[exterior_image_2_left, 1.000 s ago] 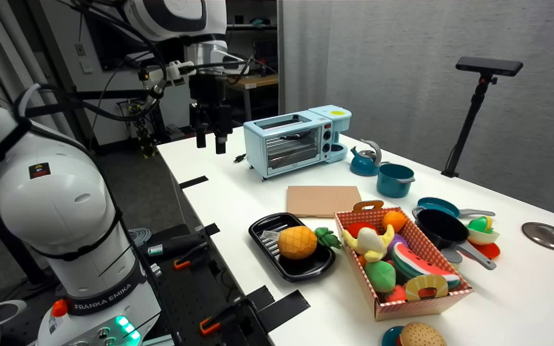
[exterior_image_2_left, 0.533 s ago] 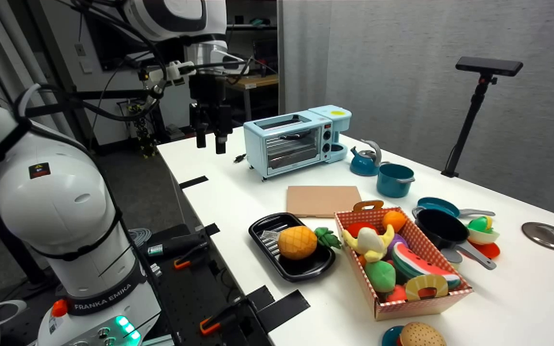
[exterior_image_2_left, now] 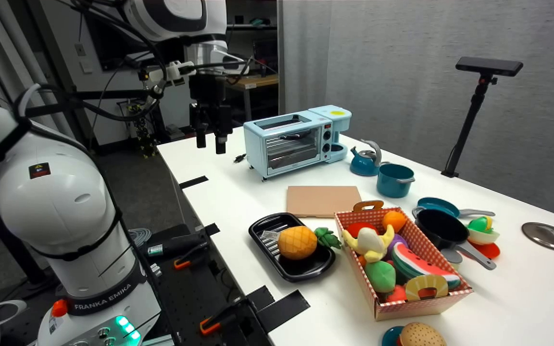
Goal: Put the pineapple plush toy in the box
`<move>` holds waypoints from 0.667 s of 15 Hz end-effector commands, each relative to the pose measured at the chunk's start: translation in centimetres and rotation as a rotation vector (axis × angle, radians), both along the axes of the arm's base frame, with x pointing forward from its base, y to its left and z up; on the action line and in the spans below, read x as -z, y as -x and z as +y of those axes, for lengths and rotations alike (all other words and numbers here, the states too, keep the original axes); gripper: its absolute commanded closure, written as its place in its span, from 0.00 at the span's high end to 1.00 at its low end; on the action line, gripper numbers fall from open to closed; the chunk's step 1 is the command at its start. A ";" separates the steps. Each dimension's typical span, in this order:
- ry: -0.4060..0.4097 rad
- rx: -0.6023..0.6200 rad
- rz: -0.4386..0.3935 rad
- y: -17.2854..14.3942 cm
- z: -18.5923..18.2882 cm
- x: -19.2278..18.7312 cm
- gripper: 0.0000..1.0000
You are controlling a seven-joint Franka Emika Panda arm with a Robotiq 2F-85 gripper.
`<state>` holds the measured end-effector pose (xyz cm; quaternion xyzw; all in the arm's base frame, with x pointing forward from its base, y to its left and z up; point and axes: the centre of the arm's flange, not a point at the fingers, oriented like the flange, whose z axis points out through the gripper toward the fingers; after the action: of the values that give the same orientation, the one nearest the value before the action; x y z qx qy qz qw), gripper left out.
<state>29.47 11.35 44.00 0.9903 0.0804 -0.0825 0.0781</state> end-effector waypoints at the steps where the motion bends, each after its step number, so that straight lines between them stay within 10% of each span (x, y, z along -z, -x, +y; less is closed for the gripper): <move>1: 0.000 0.000 0.000 0.0 0.0 0.0 1.00; 10: 0.004 -0.010 0.027 -0.8 1.3 1.9 1.00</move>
<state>29.87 11.65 42.88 0.9885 0.0851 -0.0968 0.0791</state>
